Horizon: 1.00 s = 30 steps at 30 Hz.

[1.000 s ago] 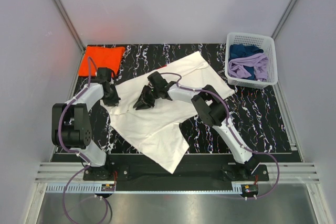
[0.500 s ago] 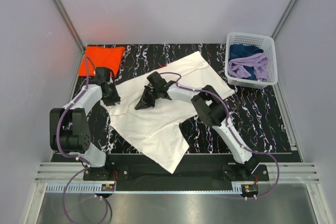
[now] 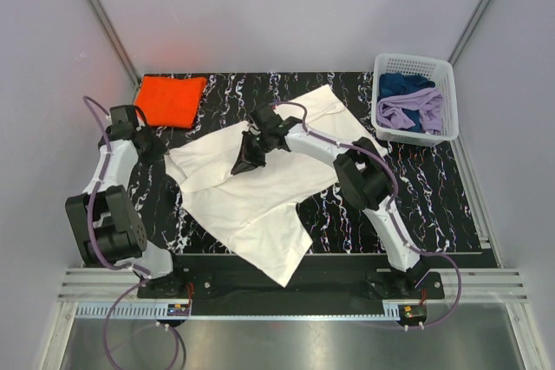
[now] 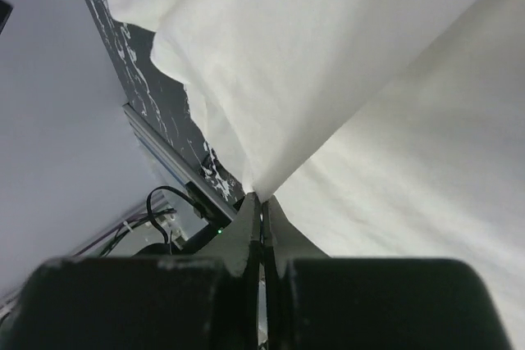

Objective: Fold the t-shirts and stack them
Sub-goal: Fold the tshirt

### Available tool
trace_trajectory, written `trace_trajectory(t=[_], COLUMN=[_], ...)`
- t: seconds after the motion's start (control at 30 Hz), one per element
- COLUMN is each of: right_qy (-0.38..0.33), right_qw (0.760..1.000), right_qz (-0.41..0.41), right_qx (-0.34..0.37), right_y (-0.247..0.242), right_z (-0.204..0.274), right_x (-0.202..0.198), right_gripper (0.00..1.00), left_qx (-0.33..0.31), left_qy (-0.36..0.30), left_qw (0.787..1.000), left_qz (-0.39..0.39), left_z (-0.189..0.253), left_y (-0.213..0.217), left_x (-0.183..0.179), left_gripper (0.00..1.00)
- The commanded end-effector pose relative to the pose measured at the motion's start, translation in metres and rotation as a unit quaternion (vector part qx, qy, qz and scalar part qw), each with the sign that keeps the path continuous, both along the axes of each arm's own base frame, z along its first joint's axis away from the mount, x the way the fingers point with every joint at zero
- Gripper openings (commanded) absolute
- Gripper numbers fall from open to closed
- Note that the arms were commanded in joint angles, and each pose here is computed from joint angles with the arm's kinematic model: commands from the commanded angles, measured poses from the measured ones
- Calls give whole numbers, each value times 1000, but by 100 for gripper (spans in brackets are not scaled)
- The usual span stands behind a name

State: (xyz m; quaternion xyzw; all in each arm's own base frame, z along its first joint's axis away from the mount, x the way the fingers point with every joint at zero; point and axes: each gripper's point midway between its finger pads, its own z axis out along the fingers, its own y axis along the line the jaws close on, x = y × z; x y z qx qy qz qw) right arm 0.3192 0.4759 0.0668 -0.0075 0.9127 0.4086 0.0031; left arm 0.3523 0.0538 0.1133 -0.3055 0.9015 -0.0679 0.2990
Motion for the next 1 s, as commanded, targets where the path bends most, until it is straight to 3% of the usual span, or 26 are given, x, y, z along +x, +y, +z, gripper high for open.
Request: trace_trajectory(t=[0.0, 0.2, 0.37, 0.57, 0.97], right_qy=[-48, -47, -28, -6, 26], right_qw=[998, 998, 998, 999, 997], right_qz=[33, 34, 45, 52, 77], right_qx=[19, 5, 21, 6, 10], right_y=[-14, -39, -60, -86, -77], right_z=[52, 59, 71, 59, 20], right_x=[-2, -2, -10, -24, -18], right_gripper=[0, 0, 0, 0, 4], left_qx=[-50, -64, -64, -44, -42], left_qy=[-25, 6, 68, 58, 19], left_qw=[998, 997, 993, 995, 998], left_qz=[12, 36, 67, 71, 54], left_z=[0, -30, -63, -58, -30], left_y=[5, 19, 27, 33, 29], left_x=[22, 24, 14, 10, 13], left_gripper=[34, 25, 26, 25, 26])
